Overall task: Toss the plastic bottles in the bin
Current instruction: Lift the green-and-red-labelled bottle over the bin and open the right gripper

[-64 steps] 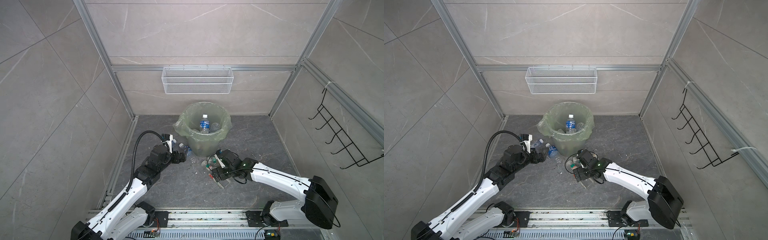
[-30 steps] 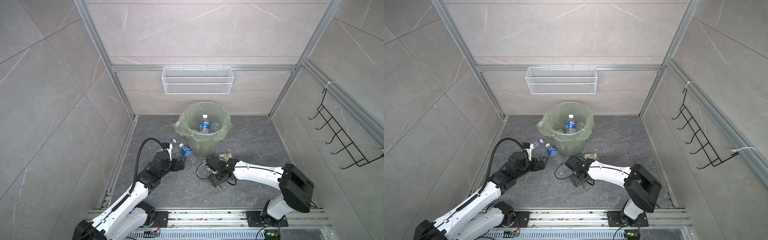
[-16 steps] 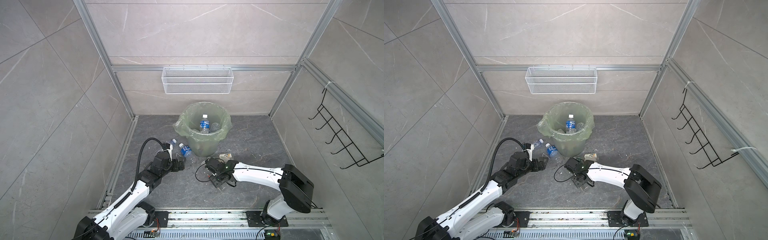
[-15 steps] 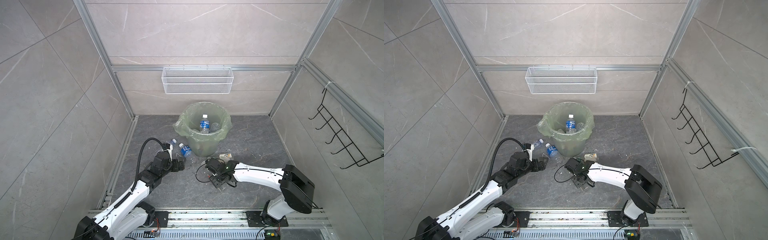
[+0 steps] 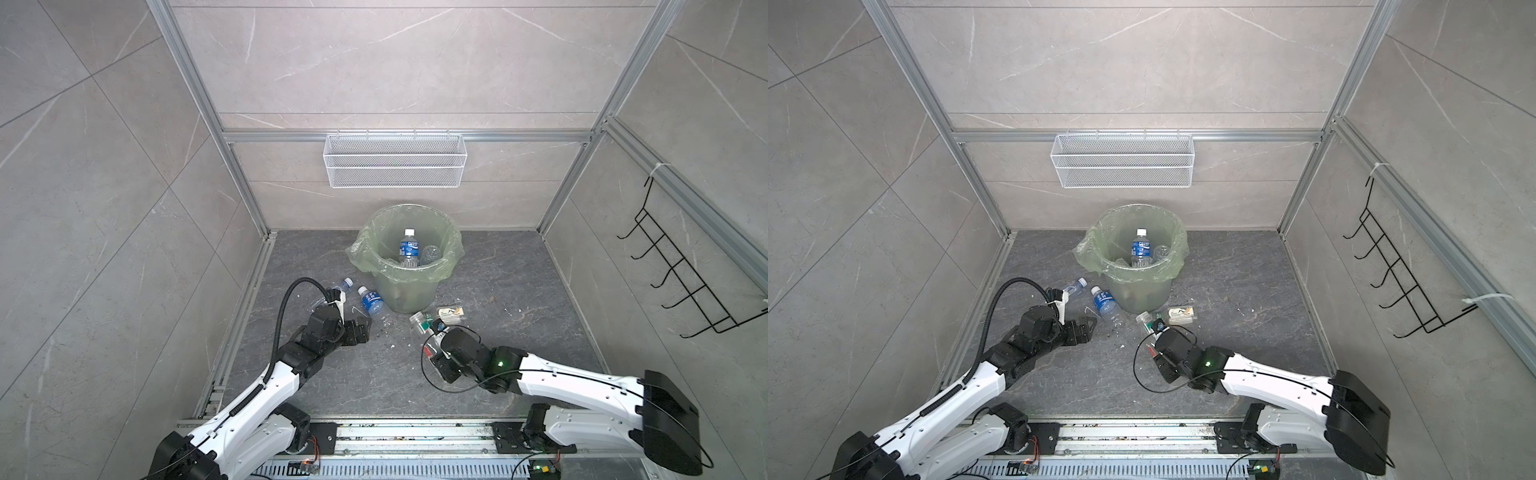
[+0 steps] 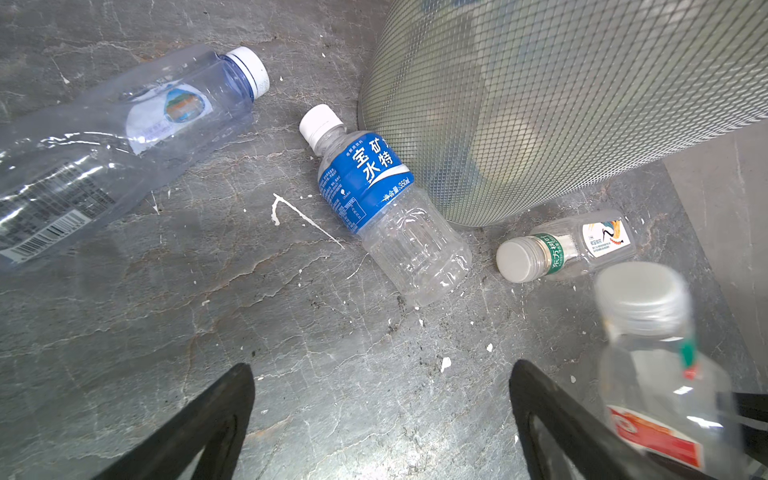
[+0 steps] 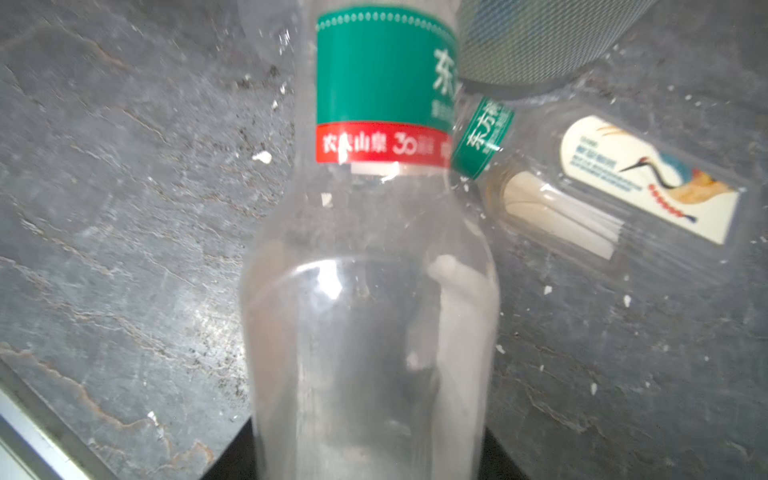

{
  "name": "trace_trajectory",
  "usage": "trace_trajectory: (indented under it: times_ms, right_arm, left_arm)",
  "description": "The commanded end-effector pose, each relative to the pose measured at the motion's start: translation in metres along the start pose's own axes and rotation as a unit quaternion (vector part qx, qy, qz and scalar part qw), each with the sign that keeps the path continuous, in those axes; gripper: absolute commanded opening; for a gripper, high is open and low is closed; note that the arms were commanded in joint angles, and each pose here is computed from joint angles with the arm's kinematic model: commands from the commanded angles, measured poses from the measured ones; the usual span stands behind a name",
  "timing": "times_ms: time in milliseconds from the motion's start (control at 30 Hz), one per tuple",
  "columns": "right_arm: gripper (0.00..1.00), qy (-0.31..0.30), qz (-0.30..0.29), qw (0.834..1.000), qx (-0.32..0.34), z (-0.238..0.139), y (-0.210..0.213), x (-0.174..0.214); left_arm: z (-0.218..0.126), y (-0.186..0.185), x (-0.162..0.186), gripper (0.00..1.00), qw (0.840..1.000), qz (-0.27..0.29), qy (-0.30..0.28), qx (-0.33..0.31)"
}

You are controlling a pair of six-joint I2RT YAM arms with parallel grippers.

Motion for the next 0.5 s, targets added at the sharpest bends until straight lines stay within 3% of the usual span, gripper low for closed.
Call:
trace_trajectory:
  times_ms: [0,233,467]
  right_arm:
    - [0.49,-0.079,0.019,0.997,0.008,-0.014,-0.003,-0.013]
    - [0.49,-0.165,0.033,0.986,0.020,-0.048,-0.015,-0.026]
    - [0.48,-0.259,0.048,0.965,0.010,-0.102,-0.021,-0.064]
  left_arm:
    - [0.001,-0.002,-0.007,0.98,1.000,-0.004,-0.015,0.007]
    - [0.002,-0.003,-0.008,0.97,1.000,-0.006,-0.014,0.009]
    - [0.002,-0.004,-0.009,0.97,1.000,-0.006,-0.013,0.011]
Point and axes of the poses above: each gripper's point midway between its finger pads, its own z axis out along the fingers, its own y axis along the line the jaws close on, x = y × z, the point moved 6 cm from there along -z, back along the fingers, and after that the axes turned 1 degree about -z, right-handed, at the moved point
